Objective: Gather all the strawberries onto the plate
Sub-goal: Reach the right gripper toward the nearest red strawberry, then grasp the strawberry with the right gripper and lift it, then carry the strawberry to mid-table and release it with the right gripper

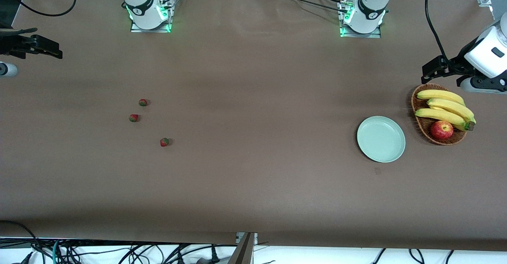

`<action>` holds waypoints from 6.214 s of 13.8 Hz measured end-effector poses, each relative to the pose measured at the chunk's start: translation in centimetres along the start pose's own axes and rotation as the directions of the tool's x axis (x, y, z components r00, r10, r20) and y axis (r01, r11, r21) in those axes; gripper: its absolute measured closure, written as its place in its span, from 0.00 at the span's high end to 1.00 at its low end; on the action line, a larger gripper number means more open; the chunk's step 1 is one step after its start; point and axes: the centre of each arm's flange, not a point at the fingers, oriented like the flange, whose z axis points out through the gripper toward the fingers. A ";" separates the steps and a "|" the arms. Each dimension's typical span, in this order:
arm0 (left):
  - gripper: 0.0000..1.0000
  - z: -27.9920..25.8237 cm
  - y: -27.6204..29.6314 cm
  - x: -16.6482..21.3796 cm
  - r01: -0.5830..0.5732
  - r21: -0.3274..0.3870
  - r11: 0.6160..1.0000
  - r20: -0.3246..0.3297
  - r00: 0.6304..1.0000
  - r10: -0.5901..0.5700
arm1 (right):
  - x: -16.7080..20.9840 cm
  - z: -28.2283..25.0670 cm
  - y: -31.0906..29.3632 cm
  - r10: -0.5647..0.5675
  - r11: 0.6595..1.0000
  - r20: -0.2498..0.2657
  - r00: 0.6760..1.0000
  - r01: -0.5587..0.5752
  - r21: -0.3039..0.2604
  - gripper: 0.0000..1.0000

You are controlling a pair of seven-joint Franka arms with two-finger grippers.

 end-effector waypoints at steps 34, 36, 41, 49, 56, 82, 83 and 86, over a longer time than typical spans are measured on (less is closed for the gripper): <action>1.00 0.1 0.0 -0.2 0.001 0.000 1.000 0.018 1.000 -0.001 | 14.8 40.2 -4.4 -0.094 0.996 0.016 0.995 0.094 -0.003 1.00; 1.00 0.1 0.0 -0.2 0.001 0.000 1.000 0.018 1.000 -0.001 | 14.6 41.4 -4.4 -0.095 0.995 0.006 0.995 0.095 -0.003 1.00; 1.00 0.1 0.0 -0.2 0.002 0.000 1.000 0.018 1.000 -0.002 | 14.4 42.5 -4.4 -0.094 0.996 0.015 0.995 0.094 -0.002 0.94; 1.00 0.1 -0.2 -0.2 0.004 0.000 1.000 0.018 1.000 -0.004 | 13.9 42.8 -4.3 -0.094 0.996 0.043 0.995 0.094 0.000 0.31; 1.00 0.1 -0.6 -0.2 0.012 -0.001 1.000 0.018 1.000 -0.012 | 16.5 34.7 -13.1 -0.166 0.986 -0.039 0.985 0.167 0.021 0.31; 1.00 3.0 -0.6 1.2 0.012 -0.002 1.000 0.072 0.997 -0.012 | 10.7 33.8 -62.3 0.395 0.848 -0.236 0.888 -0.254 0.464 0.99; 1.00 4.2 -0.6 1.7 0.010 -0.005 1.000 0.096 0.995 -0.010 | 12.1 31.1 -59.6 0.369 0.875 -0.242 0.897 -0.247 0.417 1.00; 1.00 9.5 1.8 3.8 -0.019 -0.045 0.999 0.184 0.983 0.027 | 14.7 25.6 -51.4 0.266 0.945 -0.211 0.941 -0.210 0.252 1.00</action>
